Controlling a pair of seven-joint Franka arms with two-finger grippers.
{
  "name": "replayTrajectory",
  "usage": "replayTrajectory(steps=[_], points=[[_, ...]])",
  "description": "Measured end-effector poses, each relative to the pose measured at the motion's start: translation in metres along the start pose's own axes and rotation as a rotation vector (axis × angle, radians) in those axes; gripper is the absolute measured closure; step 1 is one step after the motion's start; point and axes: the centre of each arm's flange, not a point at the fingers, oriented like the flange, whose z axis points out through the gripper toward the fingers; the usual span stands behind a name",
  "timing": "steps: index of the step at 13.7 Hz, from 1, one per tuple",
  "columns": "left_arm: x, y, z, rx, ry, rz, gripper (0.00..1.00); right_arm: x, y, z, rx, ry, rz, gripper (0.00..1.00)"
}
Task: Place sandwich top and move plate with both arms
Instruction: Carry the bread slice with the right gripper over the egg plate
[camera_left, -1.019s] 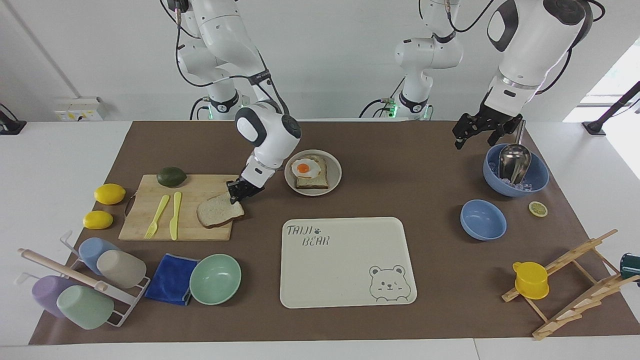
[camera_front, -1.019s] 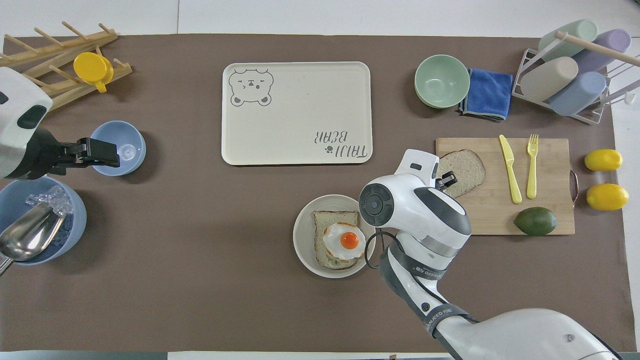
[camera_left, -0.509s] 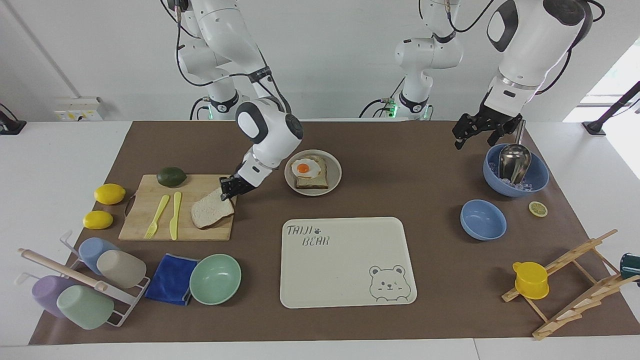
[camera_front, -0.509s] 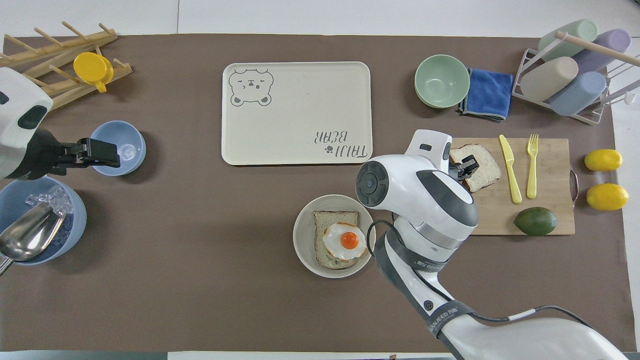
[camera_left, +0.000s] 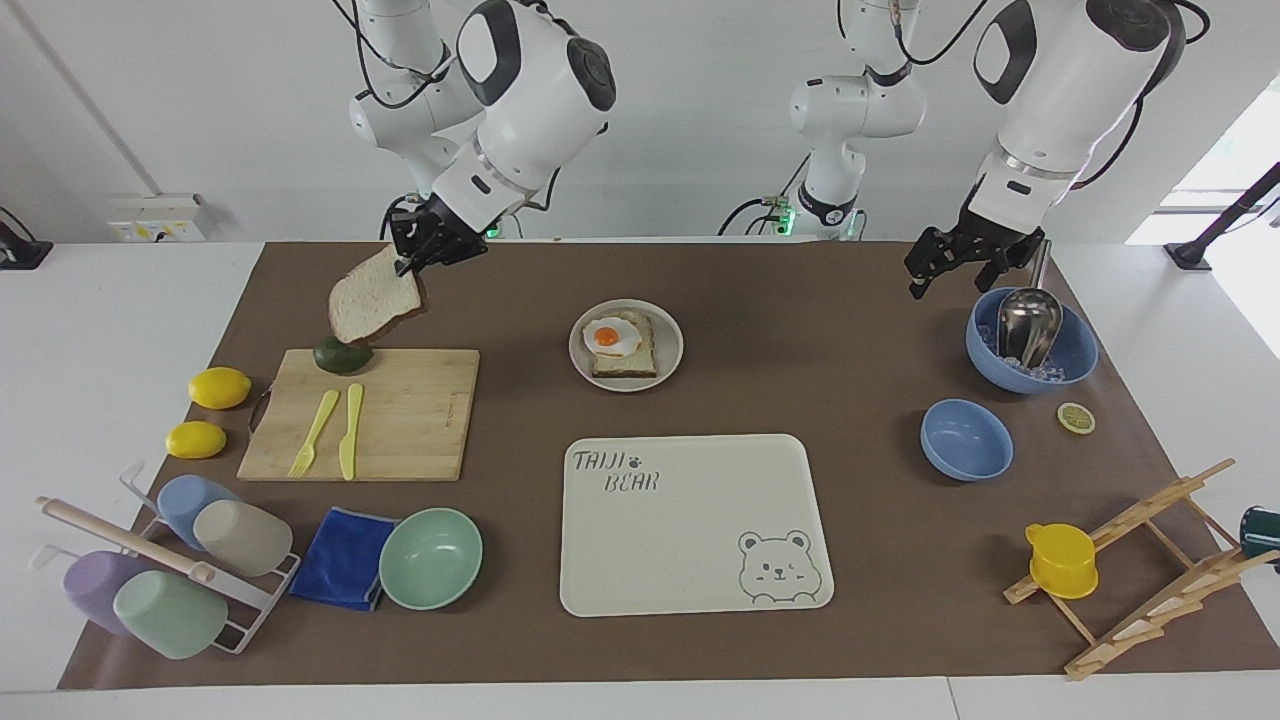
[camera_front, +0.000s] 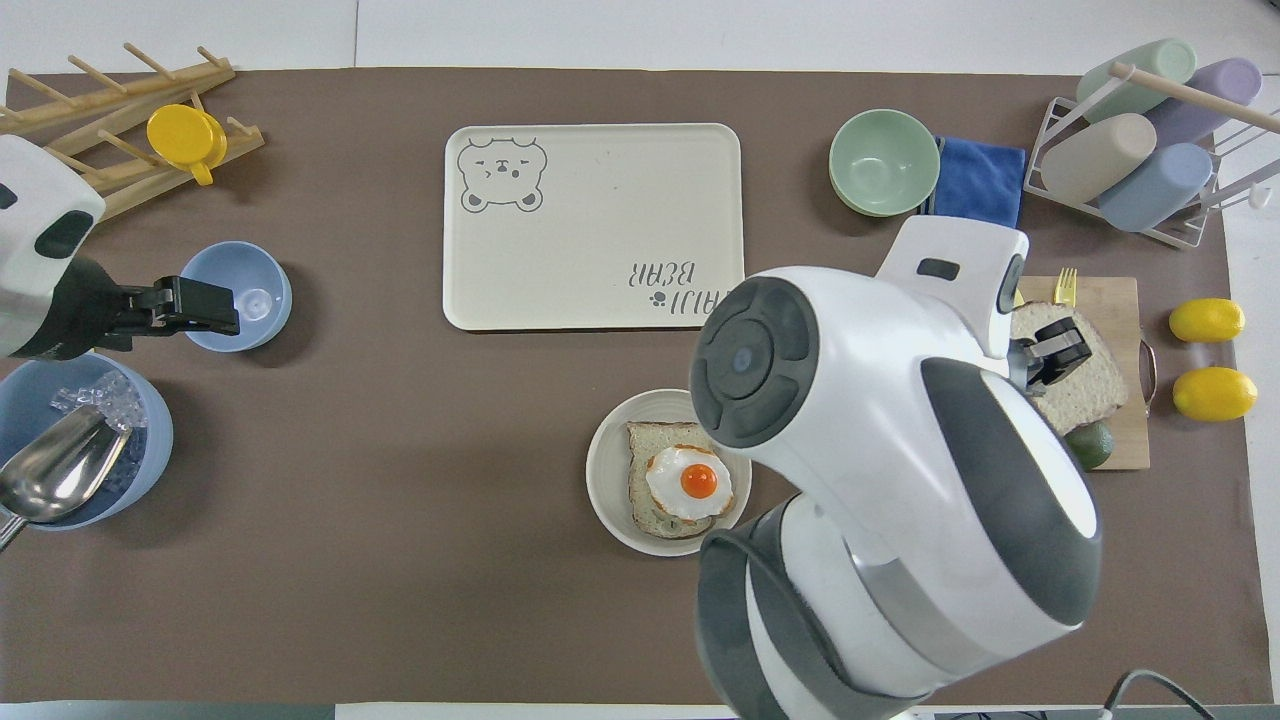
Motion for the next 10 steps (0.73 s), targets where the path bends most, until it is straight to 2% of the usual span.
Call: replayTrajectory(steps=[4, 8, 10], points=[[0.000, -0.001, 0.000, 0.000, 0.000, -0.001, 0.00, 0.010, -0.064, -0.030, 0.185, 0.110, 0.032, 0.92], [0.000, -0.002, 0.002, 0.000, -0.002, -0.005, 0.00, 0.019, -0.139, -0.055, 0.287, 0.168, 0.067, 0.92], [0.001, -0.003, 0.004, 0.000, 0.000, -0.006, 0.00, 0.032, -0.172, -0.053, 0.304, 0.176, 0.082, 0.92]])
